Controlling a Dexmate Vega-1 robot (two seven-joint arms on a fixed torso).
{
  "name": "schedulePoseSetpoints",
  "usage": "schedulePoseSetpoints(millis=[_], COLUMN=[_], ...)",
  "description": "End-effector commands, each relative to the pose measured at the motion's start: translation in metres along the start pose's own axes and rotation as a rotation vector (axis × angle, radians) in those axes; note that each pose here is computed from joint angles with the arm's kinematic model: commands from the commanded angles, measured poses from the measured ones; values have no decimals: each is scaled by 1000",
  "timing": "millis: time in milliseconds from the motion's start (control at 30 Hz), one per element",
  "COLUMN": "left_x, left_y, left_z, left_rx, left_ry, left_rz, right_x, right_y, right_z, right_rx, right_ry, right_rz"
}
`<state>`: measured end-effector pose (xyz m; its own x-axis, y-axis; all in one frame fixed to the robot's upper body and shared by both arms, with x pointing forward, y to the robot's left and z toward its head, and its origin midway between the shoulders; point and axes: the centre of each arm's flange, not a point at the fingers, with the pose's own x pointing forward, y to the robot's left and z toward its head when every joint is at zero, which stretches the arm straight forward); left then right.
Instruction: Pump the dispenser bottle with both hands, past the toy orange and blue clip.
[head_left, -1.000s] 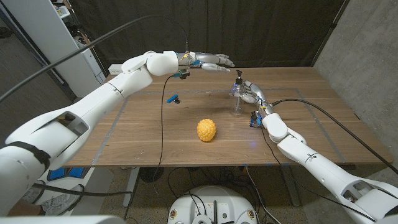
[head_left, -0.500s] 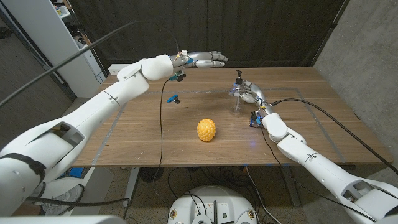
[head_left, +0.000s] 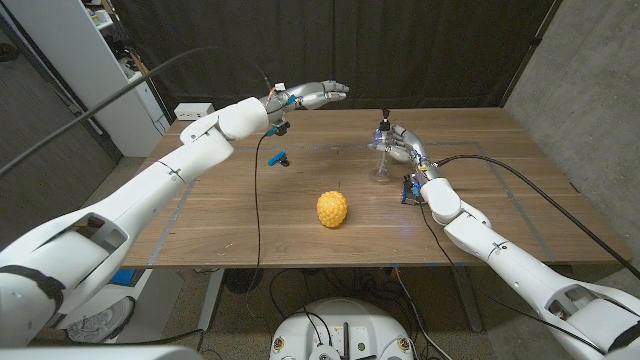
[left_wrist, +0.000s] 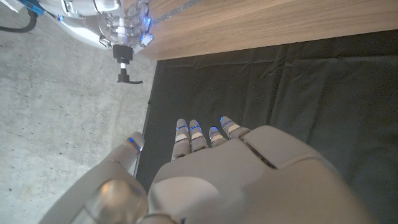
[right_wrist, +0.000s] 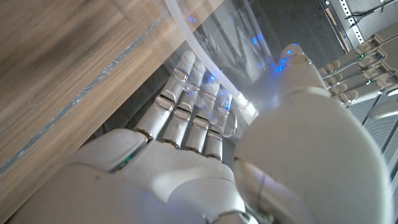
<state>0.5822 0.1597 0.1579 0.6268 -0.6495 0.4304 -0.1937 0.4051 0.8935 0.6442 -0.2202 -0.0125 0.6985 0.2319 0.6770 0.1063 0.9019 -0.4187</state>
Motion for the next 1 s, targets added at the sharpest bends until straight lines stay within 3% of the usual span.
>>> schedulePoseSetpoints(millis=[33, 400, 533, 633, 1000], left_x=[-24, -47, -57, -66, -83], left_y=[0, 1, -3, -9, -19], left_z=[-21, -34, -41, -50, -64], left_rx=[-116, -179, -232, -345, -454], left_ry=[73, 135, 157, 156, 184], left_rz=[114, 204, 246, 305, 378], right_x=[6, 11, 14, 17, 26], right_y=[0, 5, 7, 9, 13], right_z=[3, 4, 3, 3, 3], right_rx=[2, 16, 16, 15, 30], right_ry=[-5, 1, 0, -5, -12], right_rz=[-8, -11, -3, -1, -23])
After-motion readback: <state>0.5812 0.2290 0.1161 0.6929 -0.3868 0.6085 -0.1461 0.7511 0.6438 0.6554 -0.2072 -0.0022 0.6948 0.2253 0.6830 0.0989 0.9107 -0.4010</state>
